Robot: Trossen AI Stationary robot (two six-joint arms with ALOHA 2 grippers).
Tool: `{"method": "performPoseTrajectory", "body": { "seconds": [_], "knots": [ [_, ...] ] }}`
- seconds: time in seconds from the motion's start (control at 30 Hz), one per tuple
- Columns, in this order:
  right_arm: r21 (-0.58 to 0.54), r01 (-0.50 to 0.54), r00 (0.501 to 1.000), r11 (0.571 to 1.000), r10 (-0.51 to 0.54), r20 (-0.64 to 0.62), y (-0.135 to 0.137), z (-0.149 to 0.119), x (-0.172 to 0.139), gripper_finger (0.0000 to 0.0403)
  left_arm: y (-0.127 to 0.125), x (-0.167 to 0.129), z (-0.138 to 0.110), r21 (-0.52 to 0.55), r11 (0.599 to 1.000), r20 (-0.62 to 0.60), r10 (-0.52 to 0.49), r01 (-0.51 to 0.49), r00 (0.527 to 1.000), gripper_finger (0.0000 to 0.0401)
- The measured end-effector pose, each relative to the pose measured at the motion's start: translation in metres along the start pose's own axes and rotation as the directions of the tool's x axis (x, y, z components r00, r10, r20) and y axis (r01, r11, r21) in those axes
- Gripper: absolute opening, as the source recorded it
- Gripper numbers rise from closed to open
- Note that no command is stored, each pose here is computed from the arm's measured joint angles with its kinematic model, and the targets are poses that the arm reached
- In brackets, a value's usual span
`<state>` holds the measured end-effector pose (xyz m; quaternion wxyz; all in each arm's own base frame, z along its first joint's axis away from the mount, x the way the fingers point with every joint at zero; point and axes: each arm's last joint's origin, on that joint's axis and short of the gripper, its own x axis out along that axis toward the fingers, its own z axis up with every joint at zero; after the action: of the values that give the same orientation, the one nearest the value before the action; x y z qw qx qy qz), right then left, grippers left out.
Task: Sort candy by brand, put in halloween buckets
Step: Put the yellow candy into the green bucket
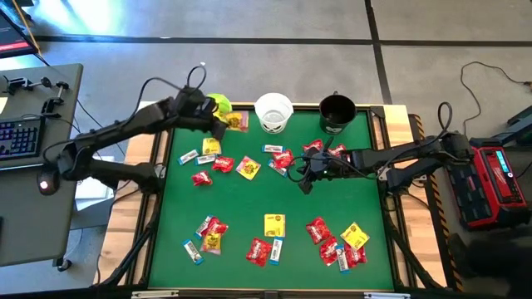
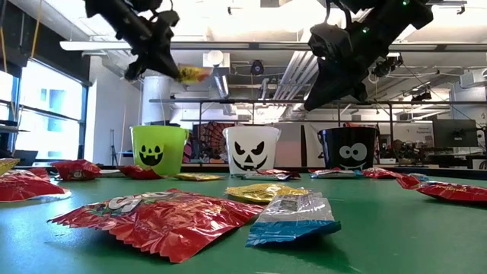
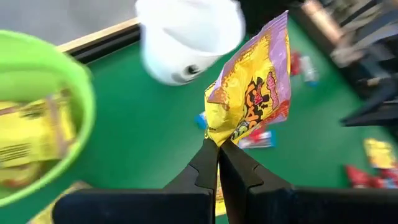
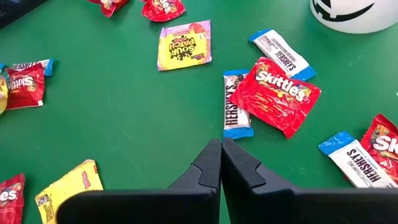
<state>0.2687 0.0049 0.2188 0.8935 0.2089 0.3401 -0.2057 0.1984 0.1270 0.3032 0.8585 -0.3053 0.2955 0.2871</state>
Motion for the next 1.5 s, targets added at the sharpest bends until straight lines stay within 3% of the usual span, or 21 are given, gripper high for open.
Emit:
{"method": "performPoseTrajectory", "body": {
  "seconds": [0.3,0.5,0.67,0.83,1.0,1.17,1.5],
  "knots": [
    [0.017,0.021,1.0,1.0,-0.021,0.014,-0.001,0.0,0.0,0.0,0.038,0.021,0.009,-0.004,0.978,-0.173,0.205,-0.209,0.963,0.0],
    [0.024,0.021,1.0,0.999,-0.021,0.014,-0.001,0.0,0.0,0.0,0.064,0.029,0.016,-0.037,0.937,-0.167,0.338,-0.348,0.926,0.0],
    [0.025,0.021,1.0,0.999,-0.021,0.014,-0.001,0.0,0.0,0.0,0.082,0.028,0.022,-0.076,0.912,-0.15,0.388,-0.402,0.909,0.0],
    [0.036,0.021,1.0,0.999,-0.021,0.014,-0.001,0.0,0.0,0.0,0.093,0.026,0.023,-0.036,0.899,-0.159,0.426,-0.437,0.891,0.0],
    [0.033,0.022,1.0,0.999,-0.023,0.015,-0.001,0.001,0.0,0.0,0.094,0.031,0.037,0.105,0.899,-0.253,0.437,-0.425,0.863,0.0],
    [0.015,0.023,1.0,1.0,-0.023,0.015,-0.001,0.001,0.0,0.0,0.096,0.043,0.054,0.283,0.875,-0.35,0.477,-0.394,0.806,0.0],
    [0.037,0.022,1.0,0.999,-0.023,0.015,-0.001,0.001,0.0,0.0,0.101,0.079,0.065,0.483,0.83,-0.472,0.514,-0.277,0.716,0.0]
  ]
}}
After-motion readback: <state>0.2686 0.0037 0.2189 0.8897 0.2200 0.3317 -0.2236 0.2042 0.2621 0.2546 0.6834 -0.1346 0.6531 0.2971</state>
